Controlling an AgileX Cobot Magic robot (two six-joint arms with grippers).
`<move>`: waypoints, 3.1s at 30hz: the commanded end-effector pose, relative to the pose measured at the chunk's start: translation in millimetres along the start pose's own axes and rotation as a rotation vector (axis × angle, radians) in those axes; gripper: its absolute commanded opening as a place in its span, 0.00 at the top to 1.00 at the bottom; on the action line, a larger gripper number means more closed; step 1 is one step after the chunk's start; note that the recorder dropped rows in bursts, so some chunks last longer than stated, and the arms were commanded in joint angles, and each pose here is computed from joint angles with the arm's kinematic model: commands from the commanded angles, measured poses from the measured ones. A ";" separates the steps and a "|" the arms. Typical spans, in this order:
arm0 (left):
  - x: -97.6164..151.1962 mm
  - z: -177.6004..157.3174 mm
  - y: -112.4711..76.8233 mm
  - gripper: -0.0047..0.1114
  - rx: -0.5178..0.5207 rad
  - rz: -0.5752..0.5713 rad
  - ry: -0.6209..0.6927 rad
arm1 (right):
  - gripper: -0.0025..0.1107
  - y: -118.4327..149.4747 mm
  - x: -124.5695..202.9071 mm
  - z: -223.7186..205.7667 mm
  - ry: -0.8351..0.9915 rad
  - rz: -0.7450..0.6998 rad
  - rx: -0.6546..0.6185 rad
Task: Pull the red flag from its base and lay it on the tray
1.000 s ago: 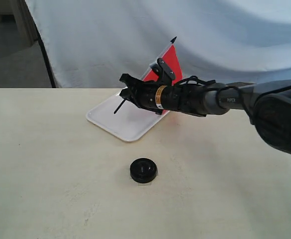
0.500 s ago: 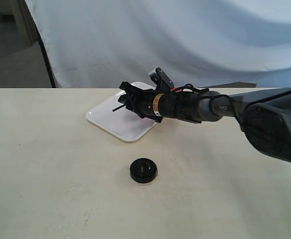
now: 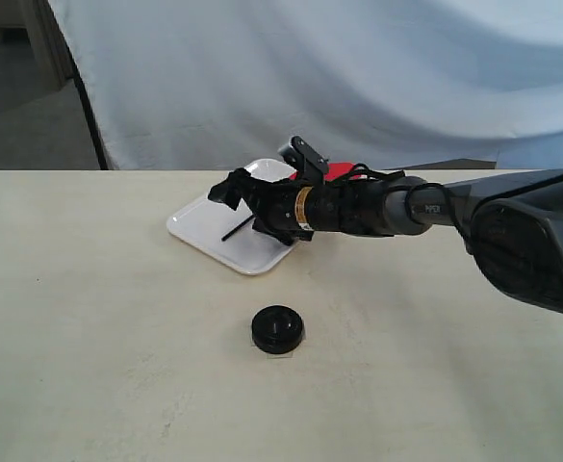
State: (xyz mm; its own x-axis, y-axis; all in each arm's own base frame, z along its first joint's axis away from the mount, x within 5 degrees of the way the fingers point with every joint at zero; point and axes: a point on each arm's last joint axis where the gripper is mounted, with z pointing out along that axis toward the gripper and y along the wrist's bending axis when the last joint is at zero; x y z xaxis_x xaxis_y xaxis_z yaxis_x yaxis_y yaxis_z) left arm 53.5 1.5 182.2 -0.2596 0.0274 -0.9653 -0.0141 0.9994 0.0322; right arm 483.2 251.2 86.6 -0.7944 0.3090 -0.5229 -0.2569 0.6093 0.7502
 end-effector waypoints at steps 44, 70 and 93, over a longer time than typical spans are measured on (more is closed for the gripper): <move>0.0 -0.1 -0.1 0.96 0.002 -0.003 -0.006 | 0.98 19.9 -51.0 -424.6 0.085 -0.270 1.129; 0.0 -0.1 -0.1 0.96 0.002 -0.003 -0.006 | 0.98 141.8 166.6 -528.5 -0.993 -0.809 0.369; 0.0 -0.1 -0.1 0.96 0.002 -0.003 -0.006 | 0.98 74.4 192.0 -473.4 -0.827 -0.630 0.351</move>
State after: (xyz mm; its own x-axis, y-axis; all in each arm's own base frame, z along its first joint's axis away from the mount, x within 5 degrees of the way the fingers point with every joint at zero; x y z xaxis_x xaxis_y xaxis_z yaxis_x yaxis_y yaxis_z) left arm 53.5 1.5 182.2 -0.2596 0.0274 -0.9653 -0.0141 0.9994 0.0322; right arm 44.7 8.6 259.8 0.1309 0.1838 -0.9742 -0.2138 0.9648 0.1533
